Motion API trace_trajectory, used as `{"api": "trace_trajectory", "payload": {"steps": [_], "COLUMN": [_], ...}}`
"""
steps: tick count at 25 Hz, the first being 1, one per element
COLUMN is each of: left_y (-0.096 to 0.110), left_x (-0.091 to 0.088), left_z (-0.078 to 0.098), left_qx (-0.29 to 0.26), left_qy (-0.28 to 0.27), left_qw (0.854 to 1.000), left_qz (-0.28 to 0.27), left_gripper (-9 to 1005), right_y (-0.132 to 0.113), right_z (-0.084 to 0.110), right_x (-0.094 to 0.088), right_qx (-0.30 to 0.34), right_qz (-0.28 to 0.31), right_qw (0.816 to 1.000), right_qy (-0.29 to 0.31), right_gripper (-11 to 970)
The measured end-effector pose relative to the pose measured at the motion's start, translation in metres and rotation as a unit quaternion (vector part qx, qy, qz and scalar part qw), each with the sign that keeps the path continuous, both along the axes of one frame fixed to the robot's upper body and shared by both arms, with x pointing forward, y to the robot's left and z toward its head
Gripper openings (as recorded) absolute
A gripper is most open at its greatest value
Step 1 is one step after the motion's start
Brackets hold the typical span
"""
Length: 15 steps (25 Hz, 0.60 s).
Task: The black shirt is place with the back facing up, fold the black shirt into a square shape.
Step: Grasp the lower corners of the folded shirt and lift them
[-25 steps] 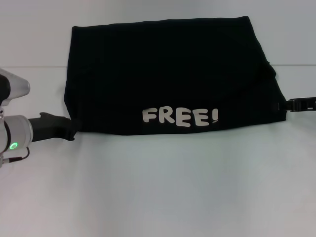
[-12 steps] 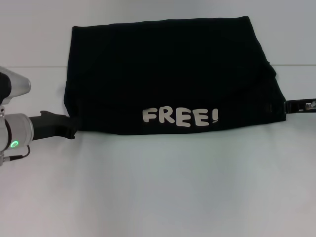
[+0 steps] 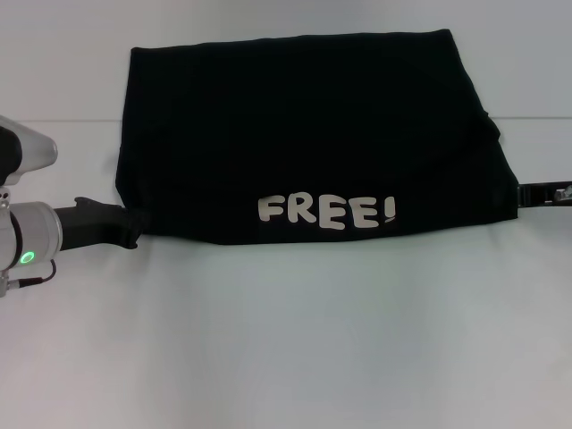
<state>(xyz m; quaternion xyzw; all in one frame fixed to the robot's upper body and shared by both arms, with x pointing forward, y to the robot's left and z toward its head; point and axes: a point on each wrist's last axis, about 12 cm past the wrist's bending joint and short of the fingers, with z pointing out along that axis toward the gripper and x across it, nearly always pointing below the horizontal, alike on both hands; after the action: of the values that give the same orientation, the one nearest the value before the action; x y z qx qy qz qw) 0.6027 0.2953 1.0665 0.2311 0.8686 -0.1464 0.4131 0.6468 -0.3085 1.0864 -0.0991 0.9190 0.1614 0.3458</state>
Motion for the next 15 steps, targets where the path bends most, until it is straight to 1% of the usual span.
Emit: {"api": "trace_trajectory", "payload": {"steps": [7,13,15], "left_y": [-0.0004,-0.0006,-0.0006], "left_x": [0.0004,0.0003,0.0001], "left_z": [0.0004,0.0006,0.0011], "left_qx": [0.000,-0.003,-0.006], "left_qy": [0.000,0.001,0.003], "left_qw": [1.000,1.000,1.000], "left_qz": [-0.001,0.000,0.001], "left_gripper": [13,15,15], "right_y": [0.0030,-0.0017,-0.0064], "right_z": [-0.0021,-0.0023,-0.0020], "right_x": [-0.0030,-0.0056,-0.0072], "right_qx": [0.002,0.011,0.012], "right_qz": [0.018,0.012,0.008], "right_qw": [1.000,1.000,1.000], "right_qy": [0.007,0.002,-0.001], "right_gripper": [144,29,29]}}
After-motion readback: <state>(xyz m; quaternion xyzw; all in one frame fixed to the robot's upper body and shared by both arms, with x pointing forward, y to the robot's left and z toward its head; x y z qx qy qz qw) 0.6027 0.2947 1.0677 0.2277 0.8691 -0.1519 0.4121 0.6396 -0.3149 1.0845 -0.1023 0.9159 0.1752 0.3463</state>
